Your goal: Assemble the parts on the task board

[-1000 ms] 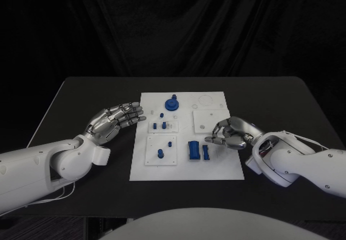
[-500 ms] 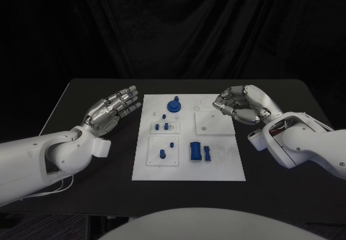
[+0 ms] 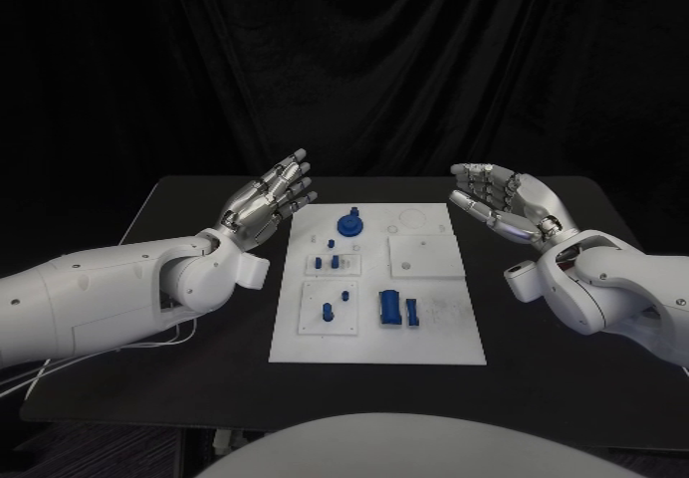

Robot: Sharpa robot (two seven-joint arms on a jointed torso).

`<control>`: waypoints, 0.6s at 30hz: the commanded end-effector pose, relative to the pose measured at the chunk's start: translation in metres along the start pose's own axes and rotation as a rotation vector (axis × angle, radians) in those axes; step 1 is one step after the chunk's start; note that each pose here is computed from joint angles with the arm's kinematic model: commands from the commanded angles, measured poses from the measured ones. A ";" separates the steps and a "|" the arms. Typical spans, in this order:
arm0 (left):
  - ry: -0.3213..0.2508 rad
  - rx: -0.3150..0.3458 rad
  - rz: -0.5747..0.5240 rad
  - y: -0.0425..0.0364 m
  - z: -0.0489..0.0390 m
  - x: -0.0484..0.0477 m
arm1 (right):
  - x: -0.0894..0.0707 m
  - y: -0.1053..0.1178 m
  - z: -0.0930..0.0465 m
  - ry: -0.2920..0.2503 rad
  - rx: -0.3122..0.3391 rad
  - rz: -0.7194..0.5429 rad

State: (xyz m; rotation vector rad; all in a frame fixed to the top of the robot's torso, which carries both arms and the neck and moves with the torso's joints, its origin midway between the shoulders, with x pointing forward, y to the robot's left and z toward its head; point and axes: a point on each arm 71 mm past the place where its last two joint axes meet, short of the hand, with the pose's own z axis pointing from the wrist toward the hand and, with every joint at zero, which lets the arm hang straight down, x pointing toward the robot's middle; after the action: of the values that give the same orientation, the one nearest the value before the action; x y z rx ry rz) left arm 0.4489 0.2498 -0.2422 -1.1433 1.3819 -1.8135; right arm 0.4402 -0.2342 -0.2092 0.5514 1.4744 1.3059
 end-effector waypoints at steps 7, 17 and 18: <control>-0.026 -0.003 0.024 0.0007 0.0036 0.0032 | 0.003 0.000 0.005 -0.047 0.014 0.040; -0.169 -0.014 0.138 0.0027 0.0198 0.0195 | 0.020 -0.003 0.026 -0.268 0.119 0.244; -0.188 -0.015 0.150 0.0027 0.0215 0.0214 | 0.022 -0.003 0.028 -0.289 0.133 0.264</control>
State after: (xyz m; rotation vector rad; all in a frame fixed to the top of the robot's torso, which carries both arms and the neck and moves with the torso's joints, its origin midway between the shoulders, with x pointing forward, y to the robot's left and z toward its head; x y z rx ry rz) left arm 0.4566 0.2189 -0.2334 -1.1543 1.3434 -1.7174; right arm 0.4562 -0.1953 -0.2080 0.8192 1.3328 1.3719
